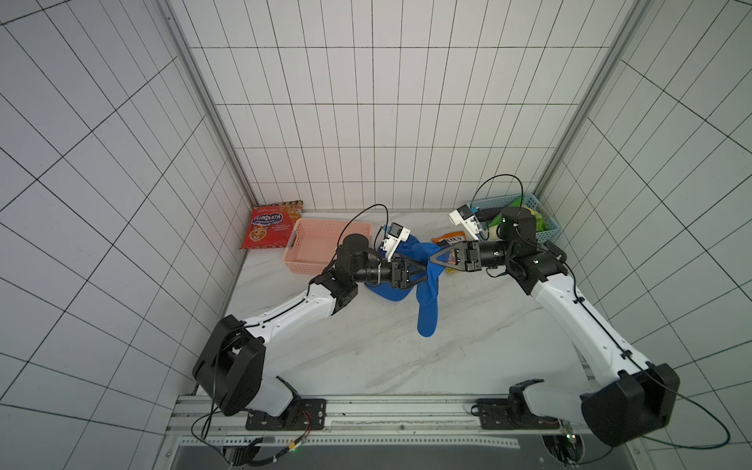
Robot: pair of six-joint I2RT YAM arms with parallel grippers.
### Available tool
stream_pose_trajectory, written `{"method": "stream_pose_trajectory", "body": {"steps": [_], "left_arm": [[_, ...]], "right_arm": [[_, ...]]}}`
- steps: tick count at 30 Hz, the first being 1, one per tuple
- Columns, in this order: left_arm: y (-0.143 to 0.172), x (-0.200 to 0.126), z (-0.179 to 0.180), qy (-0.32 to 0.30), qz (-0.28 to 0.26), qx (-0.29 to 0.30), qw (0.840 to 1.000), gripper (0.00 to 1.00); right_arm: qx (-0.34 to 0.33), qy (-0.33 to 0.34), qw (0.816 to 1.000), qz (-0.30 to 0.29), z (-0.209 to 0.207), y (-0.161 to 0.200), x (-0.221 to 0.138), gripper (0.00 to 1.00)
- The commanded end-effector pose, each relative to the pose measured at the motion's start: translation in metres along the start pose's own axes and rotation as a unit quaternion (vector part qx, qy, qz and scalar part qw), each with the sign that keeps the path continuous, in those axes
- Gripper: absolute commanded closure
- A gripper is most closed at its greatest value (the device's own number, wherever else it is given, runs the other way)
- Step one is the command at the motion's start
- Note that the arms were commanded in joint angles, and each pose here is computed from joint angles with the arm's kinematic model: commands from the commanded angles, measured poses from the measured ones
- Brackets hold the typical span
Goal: Turn the baseball cap inside out
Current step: Turn over the baseball cap.
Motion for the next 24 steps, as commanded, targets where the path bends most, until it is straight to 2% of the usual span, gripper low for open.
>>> {"method": "stream_pose_trajectory", "body": {"steps": [1,9,12,17,21,24], "left_arm": [[0.002,0.0,-0.01,0.026,0.003,0.006,1.0,0.23],[0.007,0.0,-0.011,0.03,0.012,-0.005,0.999,0.22],[0.012,-0.001,-0.01,0.033,0.018,-0.016,0.999,0.19],[0.015,-0.004,-0.007,0.013,0.01,-0.016,1.0,0.18],[0.001,0.004,-0.004,0.015,-0.006,-0.006,1.0,0.23],[-0.009,0.01,-0.005,0.03,-0.019,-0.004,0.999,0.32]], "right_arm": [[-0.037,0.001,0.999,-0.014,0.011,-0.009,-0.001,0.96],[-0.04,0.003,0.999,-0.017,0.012,-0.01,-0.002,0.95],[-0.041,0.004,0.999,-0.02,0.013,-0.01,-0.004,0.95],[-0.037,0.0,0.999,-0.018,0.013,-0.009,-0.004,0.94],[-0.027,-0.007,1.0,-0.014,0.011,-0.009,-0.002,0.94],[-0.023,-0.005,1.0,-0.014,0.009,-0.008,-0.002,0.94]]}}
Point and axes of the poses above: each gripper's point midway between its finger pads, its own x axis out along the fingers, its own z axis along the line the jaws close on, y = z × x, the point moved 6 cm from there along -x, back along the fingers, and after that the axes turned 11 degrees about x, right-handed, at the moved point
